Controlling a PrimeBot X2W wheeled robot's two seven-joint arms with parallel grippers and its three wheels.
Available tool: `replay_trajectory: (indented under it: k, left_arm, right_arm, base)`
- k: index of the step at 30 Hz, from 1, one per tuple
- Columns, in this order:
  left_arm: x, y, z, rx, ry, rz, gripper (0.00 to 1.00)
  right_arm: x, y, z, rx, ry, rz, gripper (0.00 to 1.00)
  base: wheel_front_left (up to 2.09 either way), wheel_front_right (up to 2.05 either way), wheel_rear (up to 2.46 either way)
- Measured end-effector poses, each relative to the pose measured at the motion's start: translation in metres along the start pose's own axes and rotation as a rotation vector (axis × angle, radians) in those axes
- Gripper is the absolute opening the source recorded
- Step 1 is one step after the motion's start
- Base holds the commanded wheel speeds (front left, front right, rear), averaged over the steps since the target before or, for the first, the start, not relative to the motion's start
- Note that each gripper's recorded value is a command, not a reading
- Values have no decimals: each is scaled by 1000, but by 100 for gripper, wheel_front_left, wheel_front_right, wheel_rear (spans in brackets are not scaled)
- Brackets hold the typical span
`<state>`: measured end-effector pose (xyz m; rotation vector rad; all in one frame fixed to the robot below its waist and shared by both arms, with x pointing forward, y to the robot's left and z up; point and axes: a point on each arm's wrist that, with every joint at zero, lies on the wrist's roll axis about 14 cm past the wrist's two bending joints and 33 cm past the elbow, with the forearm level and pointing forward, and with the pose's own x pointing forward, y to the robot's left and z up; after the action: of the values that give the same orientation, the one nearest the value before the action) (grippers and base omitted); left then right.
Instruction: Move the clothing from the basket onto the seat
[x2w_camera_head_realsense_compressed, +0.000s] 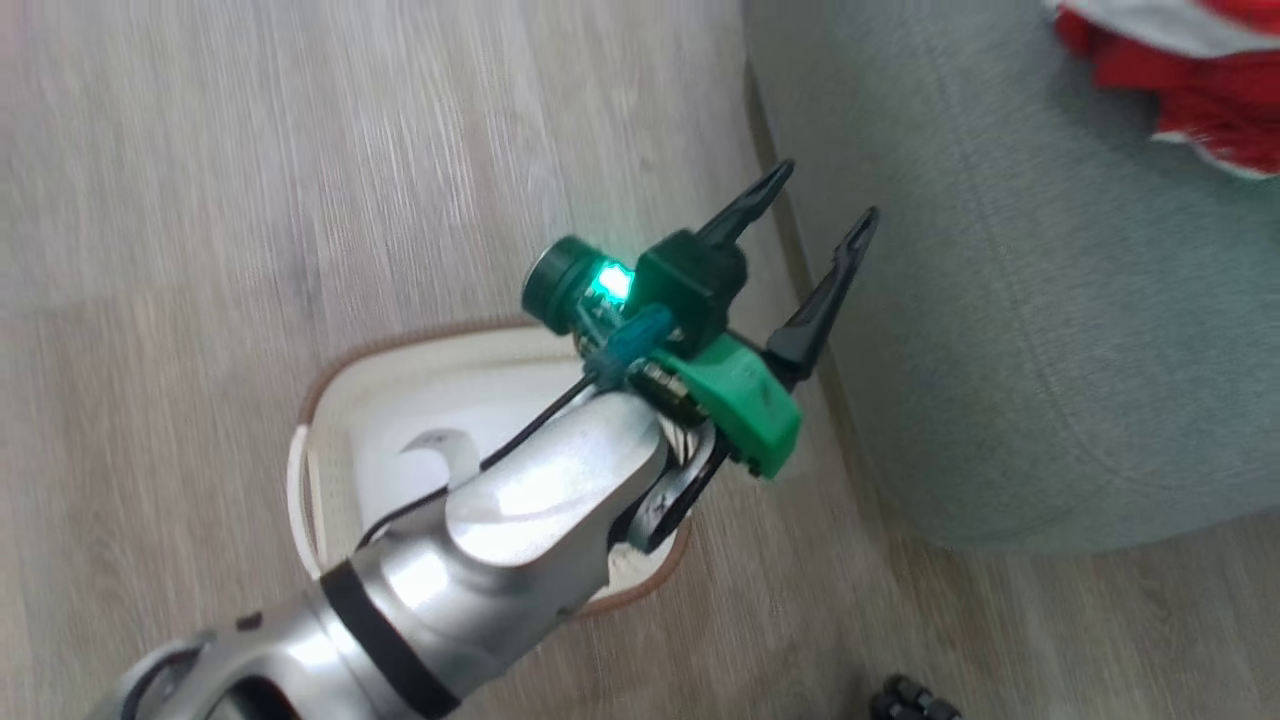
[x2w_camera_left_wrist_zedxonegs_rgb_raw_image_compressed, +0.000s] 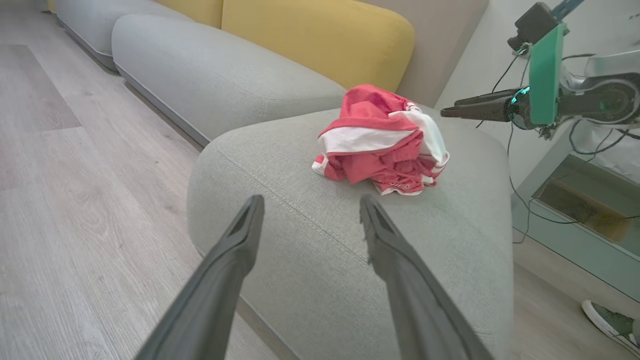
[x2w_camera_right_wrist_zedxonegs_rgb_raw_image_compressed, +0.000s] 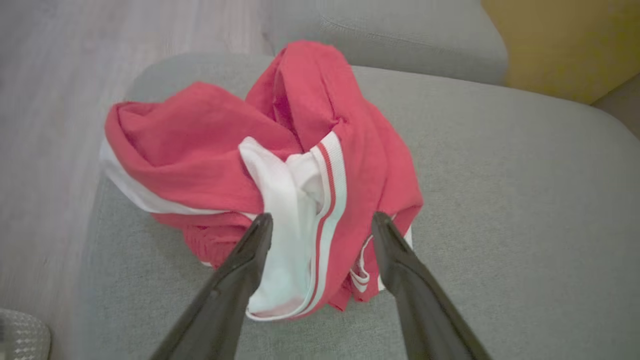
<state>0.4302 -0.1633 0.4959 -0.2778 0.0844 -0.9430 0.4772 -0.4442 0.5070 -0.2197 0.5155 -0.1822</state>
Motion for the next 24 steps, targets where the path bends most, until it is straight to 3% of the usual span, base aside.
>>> replay_trajectory:
  k: [5,17,24]
  left_arm:
    - [-9,-12,14,6,-22,0,100]
    - [-50,-20,56,53,-118,74,100]
    - [-81,-4,78,94,-176,159,100]
  right_arm:
    - [-27,-8,23,-15,-69,6,100]
    - [-110,-16,98,71,-433,49,100]
    - [-125,8,99,73,-485,128,100]
  base:
    - [0,0,0]
    - [0,0,0]
    - [0,0,0]
